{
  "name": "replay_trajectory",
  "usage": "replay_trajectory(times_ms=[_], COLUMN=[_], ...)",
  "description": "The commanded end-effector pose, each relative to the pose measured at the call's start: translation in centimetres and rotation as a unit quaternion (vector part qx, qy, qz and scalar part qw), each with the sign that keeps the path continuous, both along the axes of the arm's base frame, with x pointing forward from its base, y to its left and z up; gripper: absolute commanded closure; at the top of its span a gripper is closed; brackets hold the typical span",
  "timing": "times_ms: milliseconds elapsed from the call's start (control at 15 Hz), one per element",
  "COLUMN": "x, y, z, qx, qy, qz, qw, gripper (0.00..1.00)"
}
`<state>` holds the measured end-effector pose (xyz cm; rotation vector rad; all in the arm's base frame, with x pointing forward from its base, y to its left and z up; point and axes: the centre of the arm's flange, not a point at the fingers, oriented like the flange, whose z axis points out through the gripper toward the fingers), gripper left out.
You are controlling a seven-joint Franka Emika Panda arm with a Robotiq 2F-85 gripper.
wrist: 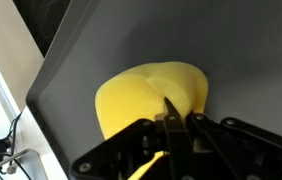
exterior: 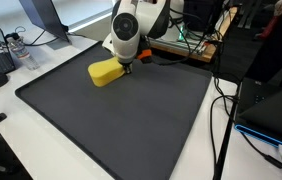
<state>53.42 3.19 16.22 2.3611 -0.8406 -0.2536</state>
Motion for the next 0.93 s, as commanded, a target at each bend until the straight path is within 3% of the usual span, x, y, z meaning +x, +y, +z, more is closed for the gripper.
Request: replay_trajectory(times_ms=[0,133,200,400,867], x=[0.1,0.0,-0.1,-0.5,-1.0], y=[0.6,0.6,0.7,0.6,0.9], z=[-0.1,0.0,0.1,0.6,2.0], qx=[-0.013,-0.008,-0.011,-0.014,-0.017], qy=[0.006,0.005,0.007,0.003,0.012], qz=[-0.003,-0.002,-0.002,-0.005,-0.010], qw=[0.9999,0.9999,0.9999,0.9999,0.9997], gripper=[0.98,0.98,0.68,0.54,0.05])
